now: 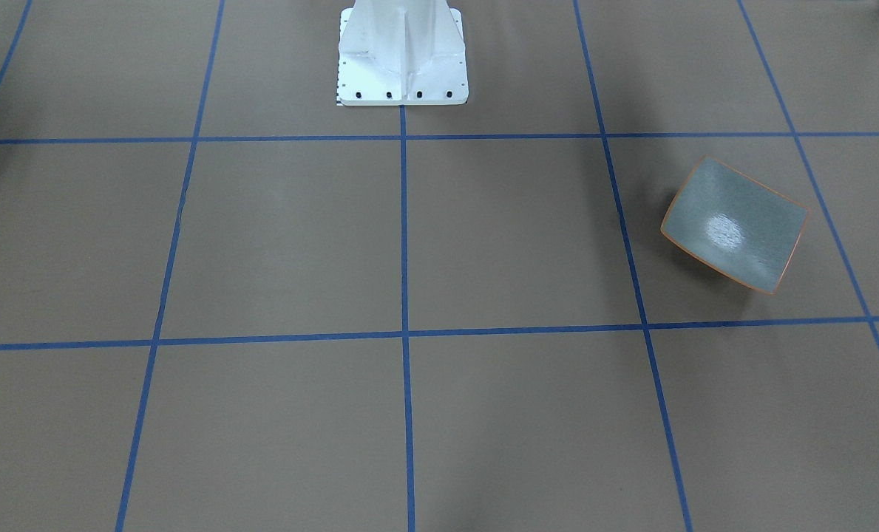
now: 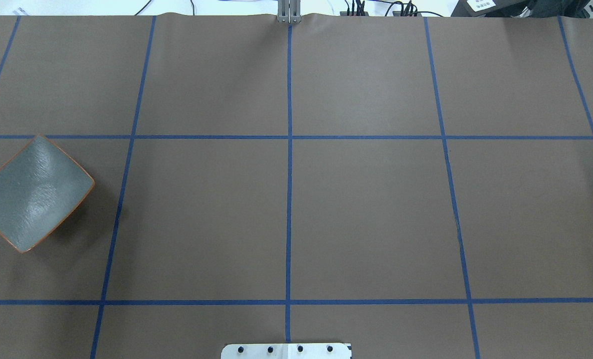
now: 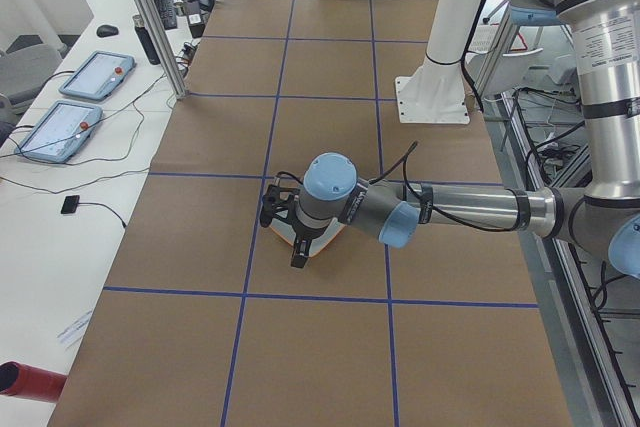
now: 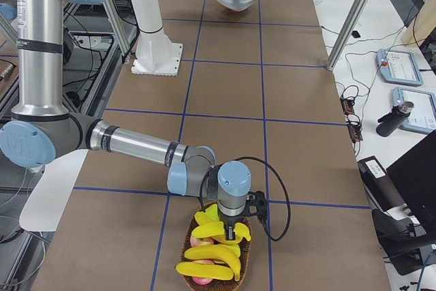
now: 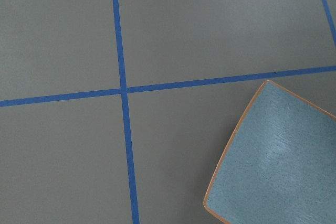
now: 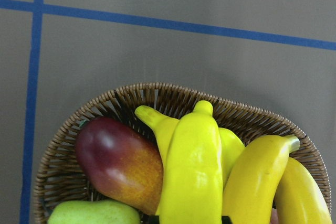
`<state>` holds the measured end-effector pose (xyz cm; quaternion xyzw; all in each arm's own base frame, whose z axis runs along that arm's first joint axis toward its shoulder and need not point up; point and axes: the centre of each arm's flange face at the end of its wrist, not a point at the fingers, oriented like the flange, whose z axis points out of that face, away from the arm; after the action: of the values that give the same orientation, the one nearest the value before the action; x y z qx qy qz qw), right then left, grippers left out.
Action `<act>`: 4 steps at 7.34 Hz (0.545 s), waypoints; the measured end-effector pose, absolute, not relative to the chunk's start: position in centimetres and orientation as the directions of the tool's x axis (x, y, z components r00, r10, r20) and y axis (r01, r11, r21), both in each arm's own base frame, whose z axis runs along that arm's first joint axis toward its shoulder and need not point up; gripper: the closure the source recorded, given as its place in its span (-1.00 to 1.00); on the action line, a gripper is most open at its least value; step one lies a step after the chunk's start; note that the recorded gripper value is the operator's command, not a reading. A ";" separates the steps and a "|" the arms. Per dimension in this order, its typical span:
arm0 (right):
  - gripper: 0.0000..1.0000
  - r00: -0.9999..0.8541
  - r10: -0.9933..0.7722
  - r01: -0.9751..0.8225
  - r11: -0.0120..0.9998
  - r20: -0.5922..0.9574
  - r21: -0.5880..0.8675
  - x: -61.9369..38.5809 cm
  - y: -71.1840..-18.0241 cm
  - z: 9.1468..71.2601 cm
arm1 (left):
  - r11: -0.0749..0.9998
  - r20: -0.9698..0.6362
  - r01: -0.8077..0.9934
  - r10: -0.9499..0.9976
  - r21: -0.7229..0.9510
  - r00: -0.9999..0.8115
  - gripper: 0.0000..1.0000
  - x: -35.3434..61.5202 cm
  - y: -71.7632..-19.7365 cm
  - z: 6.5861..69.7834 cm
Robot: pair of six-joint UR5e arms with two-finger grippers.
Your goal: Transfer all bananas from basket to plate
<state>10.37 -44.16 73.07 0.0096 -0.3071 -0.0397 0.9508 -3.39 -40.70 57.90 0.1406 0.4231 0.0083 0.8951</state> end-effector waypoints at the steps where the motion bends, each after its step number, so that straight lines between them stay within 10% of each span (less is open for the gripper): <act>1: 1.00 0.809 -0.079 0.067 0.997 0.583 0.042 10.4 -44.6 70.7 | 0.960 -0.755 0.104 0.134 0.259 0.642 -1.00 -3.4 -40.8 57.9; 4: 1.00 0.744 -0.048 0.011 0.998 0.667 0.058 8.9 -47.0 65.4 | 0.959 -0.764 0.097 0.150 0.268 0.627 -1.00 -3.1 -41.6 57.3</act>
<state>8.88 -47.02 65.39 0.0253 -0.3576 -0.0158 0.9334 -3.11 -41.57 57.35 0.1433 0.4314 0.0149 0.8906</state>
